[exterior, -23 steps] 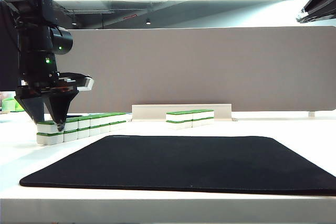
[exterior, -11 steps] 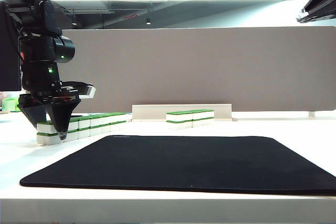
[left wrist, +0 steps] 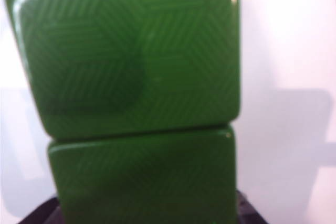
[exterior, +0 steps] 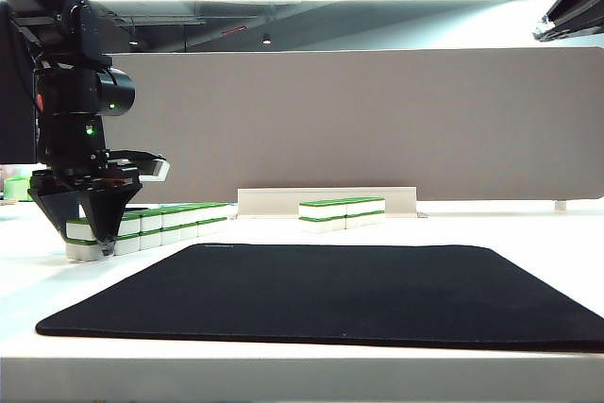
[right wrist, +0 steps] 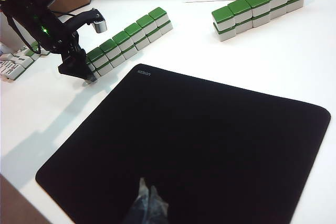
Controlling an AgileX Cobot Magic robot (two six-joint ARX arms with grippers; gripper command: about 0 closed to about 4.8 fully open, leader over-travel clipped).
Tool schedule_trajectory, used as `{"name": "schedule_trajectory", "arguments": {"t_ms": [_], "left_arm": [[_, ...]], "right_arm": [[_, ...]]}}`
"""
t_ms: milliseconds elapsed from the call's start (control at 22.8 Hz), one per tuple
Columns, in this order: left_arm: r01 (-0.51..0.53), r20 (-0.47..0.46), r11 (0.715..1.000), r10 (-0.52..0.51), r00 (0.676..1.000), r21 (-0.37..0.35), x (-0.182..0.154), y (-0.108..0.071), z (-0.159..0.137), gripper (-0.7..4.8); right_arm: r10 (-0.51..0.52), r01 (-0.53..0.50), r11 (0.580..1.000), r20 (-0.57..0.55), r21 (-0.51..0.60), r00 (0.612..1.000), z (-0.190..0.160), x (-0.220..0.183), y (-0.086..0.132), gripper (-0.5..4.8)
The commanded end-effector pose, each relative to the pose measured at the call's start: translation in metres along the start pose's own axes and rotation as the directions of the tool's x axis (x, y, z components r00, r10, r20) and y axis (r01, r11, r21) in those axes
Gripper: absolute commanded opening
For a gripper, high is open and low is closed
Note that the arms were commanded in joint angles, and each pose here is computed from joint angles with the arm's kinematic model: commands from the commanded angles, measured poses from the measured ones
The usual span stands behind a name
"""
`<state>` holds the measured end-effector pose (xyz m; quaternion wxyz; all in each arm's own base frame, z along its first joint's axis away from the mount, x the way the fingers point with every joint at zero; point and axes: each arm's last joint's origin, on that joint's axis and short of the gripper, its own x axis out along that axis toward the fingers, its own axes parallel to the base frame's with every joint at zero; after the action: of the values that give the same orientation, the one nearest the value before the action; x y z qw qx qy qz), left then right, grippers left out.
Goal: Take a mahjong tile from the mahjong wall and then place it on the table close to you.
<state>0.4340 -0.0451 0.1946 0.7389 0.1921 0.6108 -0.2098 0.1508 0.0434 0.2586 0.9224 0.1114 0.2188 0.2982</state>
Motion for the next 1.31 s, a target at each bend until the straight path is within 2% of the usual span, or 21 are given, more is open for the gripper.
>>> {"name": "schedule_trajectory", "arguments": {"t_ms": [44, 219, 438, 657, 788, 919, 1094, 1313], "left_arm": [[-0.001, -0.005, 1.0, 0.001, 1.0, -0.005, 0.0027, 0.0007, 0.0001, 3.62], [0.007, -0.021, 1.0, -0.008, 1.0, -0.024, 0.007, 0.0006, -0.0007, 3.54], [0.016, -0.039, 1.0, -0.017, 0.999, -0.026, 0.011, 0.0003, -0.0017, 2.69], [0.02, -0.048, 0.999, -0.022, 0.999, -0.027, 0.0104, -0.0002, -0.0026, 2.67], [0.026, -0.066, 0.997, -0.031, 0.997, -0.074, 0.0083, -0.001, -0.0039, 2.67], [0.03, -0.077, 0.997, -0.036, 0.996, -0.077, 0.0042, -0.0019, -0.0052, 2.67], [0.016, -0.064, 0.997, -0.021, 0.998, -0.075, 0.0024, -0.0013, -0.0042, 1.83], [0.004, -0.043, 0.997, -0.007, 0.999, -0.074, 0.0026, -0.0001, -0.0021, 1.78]], "right_arm": [[-0.031, 0.032, 0.999, 0.02, -0.01, 0.999, 0.0021, -0.0005, -0.0003, -0.01], [-0.037, 0.037, 0.999, 0.022, -0.01, 0.999, 0.0022, -0.0005, -0.0005, -0.01], [-0.037, 0.037, 0.999, 0.022, -0.01, 0.999, 0.0023, -0.0005, -0.0005, -0.01], [-0.037, 0.037, 0.999, 0.022, -0.01, 0.999, 0.0023, -0.0005, -0.0005, -0.01], [-0.037, 0.037, 0.999, 0.022, -0.01, 0.999, 0.0023, -0.0005, -0.0005, -0.01], [-0.037, 0.037, 0.999, 0.022, -0.01, 0.999, 0.0023, -0.0005, -0.0005, -0.01], [-0.037, 0.037, 0.999, 0.021, -0.01, 0.999, 0.0022, -0.0004, -0.0006, -0.01], [-0.036, 0.036, 0.999, 0.022, -0.01, 0.999, 0.0022, -0.0005, -0.0005, -0.01]]}}
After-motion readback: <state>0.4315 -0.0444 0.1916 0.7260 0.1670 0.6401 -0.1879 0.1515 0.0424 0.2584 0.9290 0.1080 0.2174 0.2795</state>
